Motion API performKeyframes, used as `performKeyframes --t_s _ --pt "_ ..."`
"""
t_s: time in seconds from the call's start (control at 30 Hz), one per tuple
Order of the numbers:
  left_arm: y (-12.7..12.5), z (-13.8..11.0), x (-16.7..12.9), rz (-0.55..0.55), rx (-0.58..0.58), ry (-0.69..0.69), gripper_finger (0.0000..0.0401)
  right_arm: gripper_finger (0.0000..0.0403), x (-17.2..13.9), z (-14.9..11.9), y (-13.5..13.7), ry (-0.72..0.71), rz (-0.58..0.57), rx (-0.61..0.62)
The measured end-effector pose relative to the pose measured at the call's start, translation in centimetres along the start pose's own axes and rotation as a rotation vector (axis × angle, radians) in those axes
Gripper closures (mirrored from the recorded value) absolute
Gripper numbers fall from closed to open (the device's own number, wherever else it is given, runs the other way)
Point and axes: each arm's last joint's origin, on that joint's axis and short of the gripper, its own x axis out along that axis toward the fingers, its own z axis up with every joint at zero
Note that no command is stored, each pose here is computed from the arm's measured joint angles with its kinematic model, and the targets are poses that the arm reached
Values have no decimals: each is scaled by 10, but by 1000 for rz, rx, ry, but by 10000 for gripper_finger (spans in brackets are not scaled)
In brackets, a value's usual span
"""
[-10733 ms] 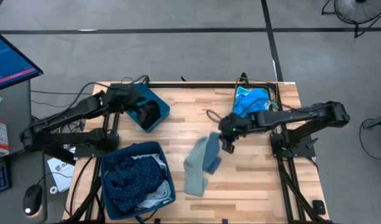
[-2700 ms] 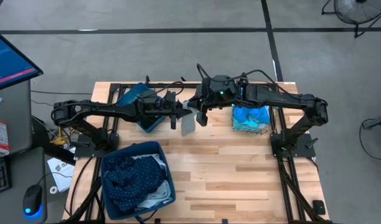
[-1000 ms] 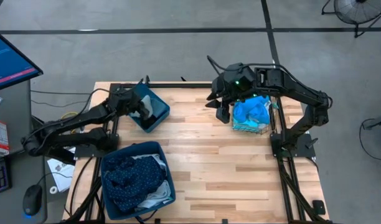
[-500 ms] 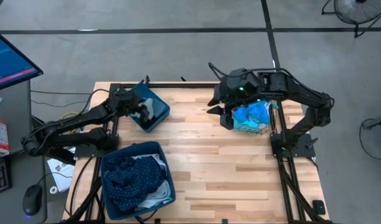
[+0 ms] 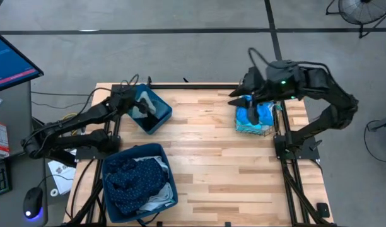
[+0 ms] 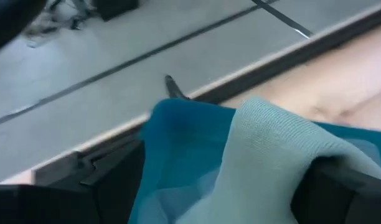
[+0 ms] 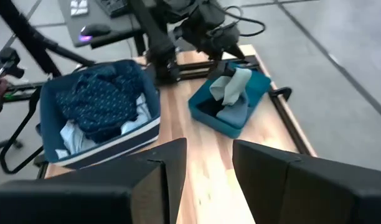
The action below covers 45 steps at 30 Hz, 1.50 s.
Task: Pick & Place Cloths
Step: Put the gray sock into the small blue bin
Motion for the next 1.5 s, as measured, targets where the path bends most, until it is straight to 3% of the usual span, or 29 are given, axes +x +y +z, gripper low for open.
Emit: performKeyframes --t_s 0.2,0.4,0.53,0.87,0.97,1.13,1.37,1.5 --pt "2 1 0 26 6 7 92 276 -23 -2 -2 -49 -18 16" --pt "5 -15 -2 41 59 159 100 276 -31 -4 -3 -57 -18 24" --pt "4 -14 -2 5 65 172 97 276 -33 -6 -3 -49 -12 -23" --pt "10 56 -35 -97 35 10 100 276 -70 -6 -4 -202 1 -86" --pt "12 63 -41 -113 47 17 100 276 -84 -9 -6 -234 3 -72" --pt "11 50 -36 -102 76 107 99 276 -100 -14 -8 -266 9 -34" --pt "0 23 -18 -239 39 306 86 276 -101 -14 -8 -269 9 -32" --pt "-6 14 -8 -249 16 383 82 276 -95 -13 -7 -250 7 -45"
